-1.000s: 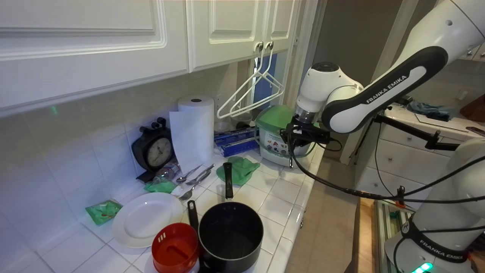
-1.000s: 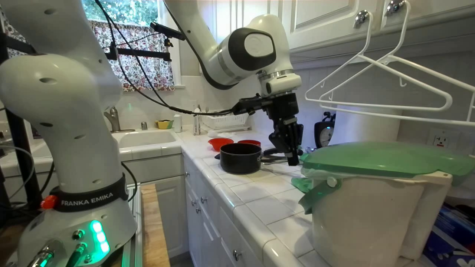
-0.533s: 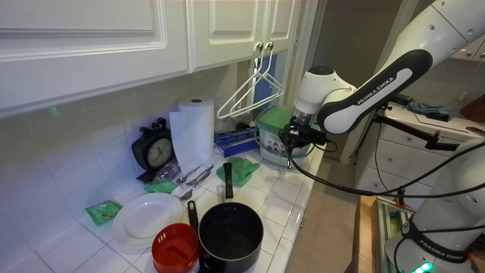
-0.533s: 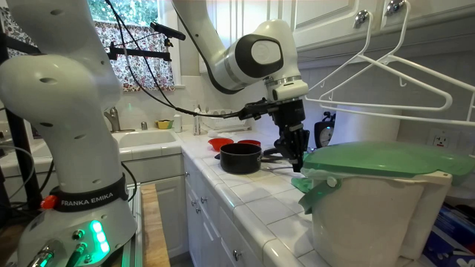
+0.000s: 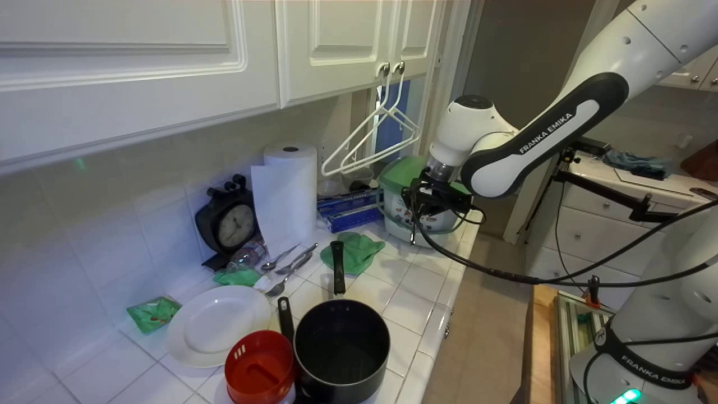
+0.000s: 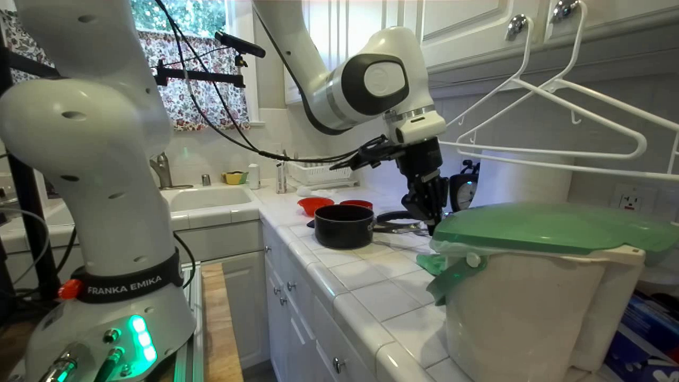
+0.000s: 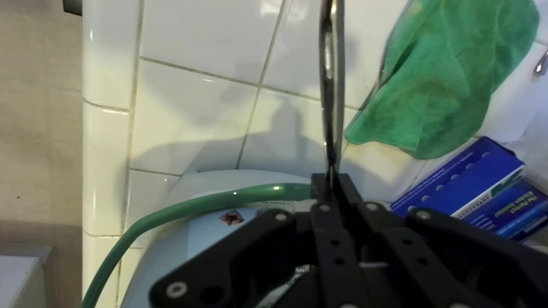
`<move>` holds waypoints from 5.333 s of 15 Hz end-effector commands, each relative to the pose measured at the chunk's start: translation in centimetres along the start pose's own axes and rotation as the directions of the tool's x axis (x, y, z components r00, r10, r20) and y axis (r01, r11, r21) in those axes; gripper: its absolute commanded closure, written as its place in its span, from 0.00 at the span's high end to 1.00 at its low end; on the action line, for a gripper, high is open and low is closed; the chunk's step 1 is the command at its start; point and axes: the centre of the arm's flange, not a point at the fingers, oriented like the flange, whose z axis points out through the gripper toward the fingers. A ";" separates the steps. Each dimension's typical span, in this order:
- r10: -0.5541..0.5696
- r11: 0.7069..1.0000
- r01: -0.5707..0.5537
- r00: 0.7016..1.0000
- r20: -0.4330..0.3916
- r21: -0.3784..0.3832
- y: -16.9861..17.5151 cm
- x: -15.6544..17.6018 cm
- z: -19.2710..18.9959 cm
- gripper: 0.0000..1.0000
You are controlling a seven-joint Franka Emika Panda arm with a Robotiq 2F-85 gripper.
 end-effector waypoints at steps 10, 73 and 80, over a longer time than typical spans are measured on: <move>0.000 0.998 0.000 1.000 0.004 0.059 -1.2 0.2 -1.5 0.03; 0.348 0.905 -0.407 0.876 -0.335 -0.123 14.8 13.1 -19.0 0.03; 0.310 0.916 -0.371 0.895 -0.320 -0.151 12.8 12.7 -17.7 0.03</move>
